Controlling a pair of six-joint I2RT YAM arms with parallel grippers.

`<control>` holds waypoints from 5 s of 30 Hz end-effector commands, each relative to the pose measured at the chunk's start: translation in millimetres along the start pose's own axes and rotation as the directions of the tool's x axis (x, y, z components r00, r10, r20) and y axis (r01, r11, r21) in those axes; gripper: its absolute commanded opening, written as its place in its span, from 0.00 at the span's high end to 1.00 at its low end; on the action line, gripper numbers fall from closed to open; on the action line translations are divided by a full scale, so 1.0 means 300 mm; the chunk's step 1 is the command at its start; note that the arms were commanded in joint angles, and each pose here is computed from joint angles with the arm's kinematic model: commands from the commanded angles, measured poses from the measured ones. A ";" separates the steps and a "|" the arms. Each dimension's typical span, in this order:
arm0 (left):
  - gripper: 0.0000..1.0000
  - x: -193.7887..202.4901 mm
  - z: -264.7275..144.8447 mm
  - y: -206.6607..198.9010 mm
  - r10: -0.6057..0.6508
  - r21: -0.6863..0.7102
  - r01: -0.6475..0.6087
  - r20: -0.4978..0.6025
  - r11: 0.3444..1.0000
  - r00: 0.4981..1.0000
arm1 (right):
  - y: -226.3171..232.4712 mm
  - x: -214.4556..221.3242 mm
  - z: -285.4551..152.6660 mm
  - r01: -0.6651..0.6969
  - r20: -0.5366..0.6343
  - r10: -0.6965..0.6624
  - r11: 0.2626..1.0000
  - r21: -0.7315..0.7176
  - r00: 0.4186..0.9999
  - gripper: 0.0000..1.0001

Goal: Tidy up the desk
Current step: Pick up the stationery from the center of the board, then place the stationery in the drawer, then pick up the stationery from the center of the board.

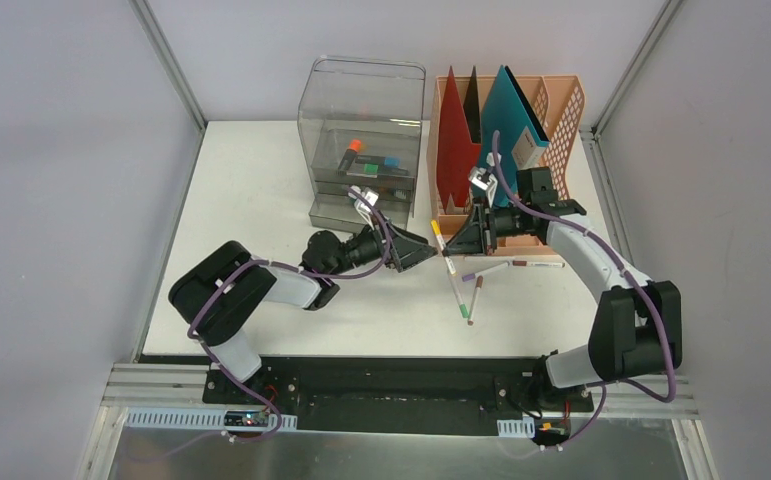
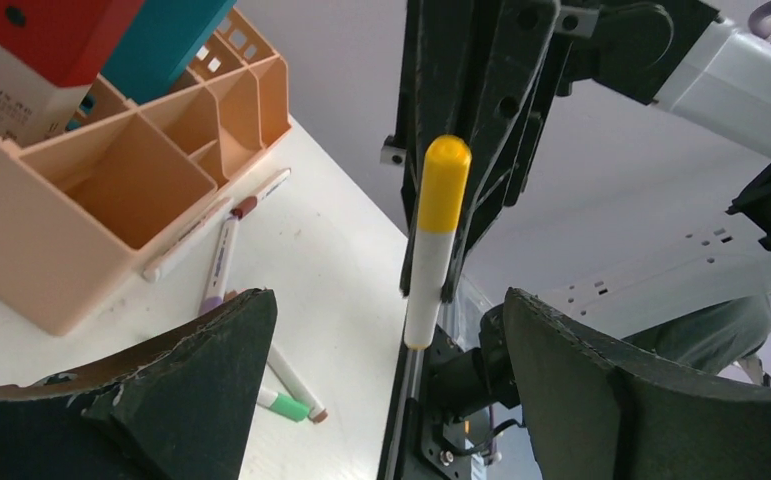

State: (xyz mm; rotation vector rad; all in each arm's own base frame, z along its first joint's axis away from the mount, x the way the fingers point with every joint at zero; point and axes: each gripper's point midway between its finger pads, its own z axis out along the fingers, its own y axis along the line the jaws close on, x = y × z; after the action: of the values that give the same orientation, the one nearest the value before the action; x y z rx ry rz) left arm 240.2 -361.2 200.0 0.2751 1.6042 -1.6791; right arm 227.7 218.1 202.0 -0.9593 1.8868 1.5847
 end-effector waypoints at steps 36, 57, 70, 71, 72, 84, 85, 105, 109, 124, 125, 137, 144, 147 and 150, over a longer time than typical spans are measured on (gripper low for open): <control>1.00 -0.262 -0.283 0.293 -0.011 -0.736 0.291 0.360 0.612 0.933 | -0.075 0.063 -0.148 0.364 -0.287 -0.290 0.897 0.252 0.913 0.56; 0.71 -0.518 -0.294 0.628 -0.266 -0.449 0.795 0.774 0.409 0.574 | -0.063 0.063 -0.190 0.459 -0.311 -0.374 0.845 0.275 0.874 0.58; 0.29 -0.536 -0.291 0.435 -0.167 -0.518 0.517 0.577 0.682 0.799 | -0.056 0.071 -0.205 0.488 -0.337 -0.393 0.829 0.274 0.856 0.59; 0.25 -0.534 -0.288 0.388 -0.125 -0.523 0.433 0.523 0.734 0.843 | -0.056 0.073 -0.207 0.489 -0.342 -0.392 0.828 0.274 0.854 0.59; 0.23 -0.528 -0.284 0.343 -0.084 -0.516 0.351 0.470 0.781 0.878 | -0.055 0.072 -0.211 0.495 -0.348 -0.394 0.824 0.275 0.851 0.59; 0.02 -0.315 -0.318 0.034 -0.100 -0.297 0.151 0.180 0.943 0.979 | -0.055 0.086 -0.236 0.524 -0.399 -0.399 0.803 0.284 0.826 0.60; 0.04 -0.293 -0.313 0.025 -0.123 -0.290 0.167 0.164 0.942 0.979 | -0.058 0.086 -0.239 0.528 -0.404 -0.399 0.799 0.287 0.823 0.60; 0.05 0.174 -0.176 0.008 -0.014 -0.713 -0.055 -0.091 0.699 0.996 | -0.090 0.104 -0.256 0.518 -0.424 -0.373 0.799 0.306 0.825 0.61; 0.07 0.207 -0.138 0.034 -0.009 -0.798 -0.074 -0.099 0.598 0.995 | -0.106 0.112 -0.264 0.510 -0.431 -0.357 0.800 0.317 0.829 0.61; 0.34 0.361 0.050 0.259 -0.057 -0.923 -0.160 -0.192 0.350 0.980 | -0.164 0.147 -0.305 0.487 -0.507 -0.273 0.799 0.354 0.818 0.62; 0.35 0.374 0.062 0.268 -0.064 -0.924 -0.157 -0.191 0.349 0.980 | -0.170 0.148 -0.311 0.489 -0.516 -0.267 0.795 0.360 0.814 0.62; 0.43 0.486 0.129 0.346 -0.140 -0.930 -0.176 -0.231 0.322 0.963 | -0.211 0.138 -0.335 0.478 -0.525 -0.221 0.769 0.425 0.822 0.62; 0.63 0.509 0.088 0.368 -0.169 -0.939 -0.245 -0.289 0.240 0.942 | -0.214 0.143 -0.327 0.471 -0.521 -0.220 0.777 0.418 0.825 0.62; 0.65 0.515 0.047 0.378 -0.172 -0.935 -0.289 -0.325 0.205 0.930 | -0.217 0.144 -0.327 0.468 -0.522 -0.215 0.779 0.419 0.826 0.62; 0.66 0.512 0.005 0.393 -0.170 -0.927 -0.340 -0.364 0.155 0.916 | -0.218 0.146 -0.327 0.466 -0.522 -0.214 0.780 0.418 0.826 0.63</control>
State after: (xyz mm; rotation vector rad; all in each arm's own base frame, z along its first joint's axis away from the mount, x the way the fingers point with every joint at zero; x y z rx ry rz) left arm 221.5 -432.0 26.8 -0.0817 2.5469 -0.2556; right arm 246.6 106.4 137.9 -1.4050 2.1500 0.5985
